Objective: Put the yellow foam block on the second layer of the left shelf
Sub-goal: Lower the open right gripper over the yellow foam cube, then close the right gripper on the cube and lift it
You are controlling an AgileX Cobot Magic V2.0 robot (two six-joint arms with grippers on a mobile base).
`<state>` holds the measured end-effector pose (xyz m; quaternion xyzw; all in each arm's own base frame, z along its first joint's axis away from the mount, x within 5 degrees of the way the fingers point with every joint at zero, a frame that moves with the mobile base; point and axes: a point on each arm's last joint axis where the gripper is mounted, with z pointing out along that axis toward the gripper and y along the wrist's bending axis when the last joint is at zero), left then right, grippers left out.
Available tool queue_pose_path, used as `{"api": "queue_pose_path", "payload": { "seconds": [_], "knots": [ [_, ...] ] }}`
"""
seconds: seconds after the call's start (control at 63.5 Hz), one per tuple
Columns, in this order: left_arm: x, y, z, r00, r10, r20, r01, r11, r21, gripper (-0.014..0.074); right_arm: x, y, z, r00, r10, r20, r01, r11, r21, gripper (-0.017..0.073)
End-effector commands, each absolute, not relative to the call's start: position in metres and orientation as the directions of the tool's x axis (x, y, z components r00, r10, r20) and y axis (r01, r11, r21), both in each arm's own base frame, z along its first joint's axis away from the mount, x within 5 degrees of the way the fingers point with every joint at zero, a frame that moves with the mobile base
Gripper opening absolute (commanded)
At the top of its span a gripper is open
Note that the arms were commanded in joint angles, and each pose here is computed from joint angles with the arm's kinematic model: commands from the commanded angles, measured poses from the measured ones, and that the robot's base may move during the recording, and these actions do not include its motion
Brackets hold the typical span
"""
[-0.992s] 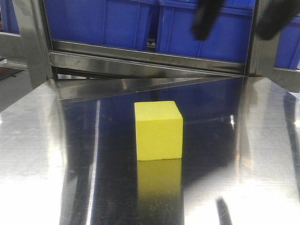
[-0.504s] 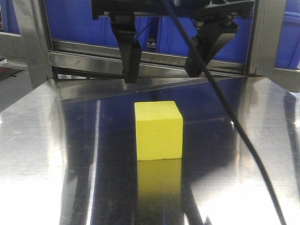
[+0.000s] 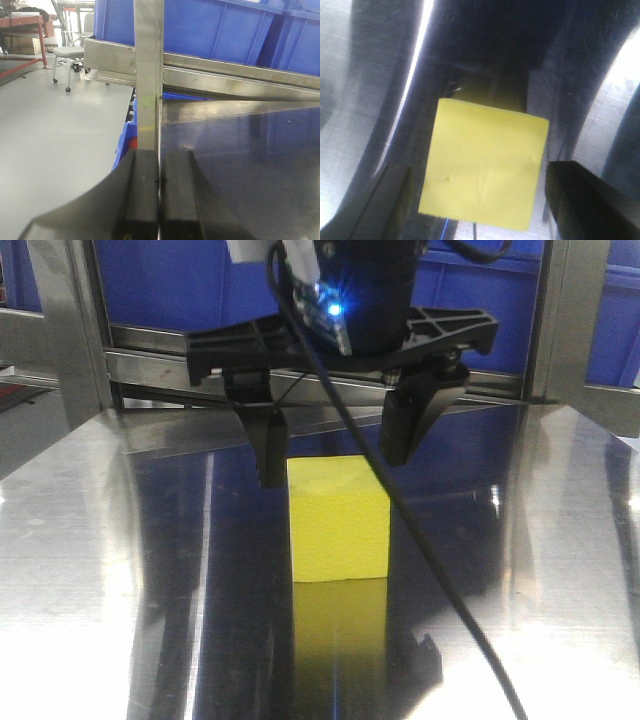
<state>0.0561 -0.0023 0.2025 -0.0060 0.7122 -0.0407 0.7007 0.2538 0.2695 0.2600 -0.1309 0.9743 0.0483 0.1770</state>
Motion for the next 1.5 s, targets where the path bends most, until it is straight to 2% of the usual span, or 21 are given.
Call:
{"api": "queue_pose_path", "payload": {
  "seconds": [0.0,0.441,0.693,0.788,0.929,1.024,1.134,1.308,1.481],
  "knots": [
    [0.056,-0.003,0.201,0.048,-0.08,-0.996,0.064,0.995,-0.077,0.0136,0.258,0.269,0.284,-0.866,-0.215,-0.451,-0.282,0.956,0.084,0.0612],
    [0.056,-0.003,0.201,0.048,-0.08,-0.996,0.064,0.995,-0.077,0.0136,0.263,0.261,0.254,-0.891,-0.146,-0.43,-0.214,0.97,0.114,0.0612],
    [0.056,-0.003,0.201,0.048,-0.08,-0.996,0.064,0.995,-0.077,0.0136,0.262,0.261,0.244,-0.887,-0.143,-0.44,-0.22,0.967,0.131,0.0605],
    [0.056,-0.003,0.201,0.048,-0.08,-0.996,0.064,0.995,-0.077,0.0136,0.262,0.261,0.244,-0.887,-0.143,-0.44,-0.22,0.967,0.131,0.0545],
    [0.056,-0.003,0.201,0.048,-0.08,-0.996,0.064,0.995,-0.077,0.0136,0.262,0.262,0.244,-0.886,-0.143,-0.44,-0.221,0.966,0.132,0.0372],
    [0.056,-0.003,0.201,0.048,-0.08,-0.996,0.064,0.995,-0.077,0.0136,0.262,0.261,0.248,-0.881,-0.14,-0.451,-0.224,0.965,0.139,0.0288],
    [0.056,-0.003,0.201,0.048,-0.08,-0.996,0.064,0.995,-0.077,0.0136,0.263,0.256,0.261,-0.861,-0.125,-0.493,-0.235,0.958,0.166,0.0279],
    [0.056,-0.003,0.201,0.048,-0.08,-0.996,0.064,0.995,-0.077,0.0136,0.268,0.23,0.301,-0.788,-0.117,-0.605,-0.281,0.942,0.184,0.0279],
    [0.056,-0.003,0.201,0.048,-0.08,-0.996,0.064,0.995,-0.077,0.0136,0.271,0.176,0.325,-0.739,-0.096,-0.667,-0.25,0.958,0.14,0.0279]
  ]
}}
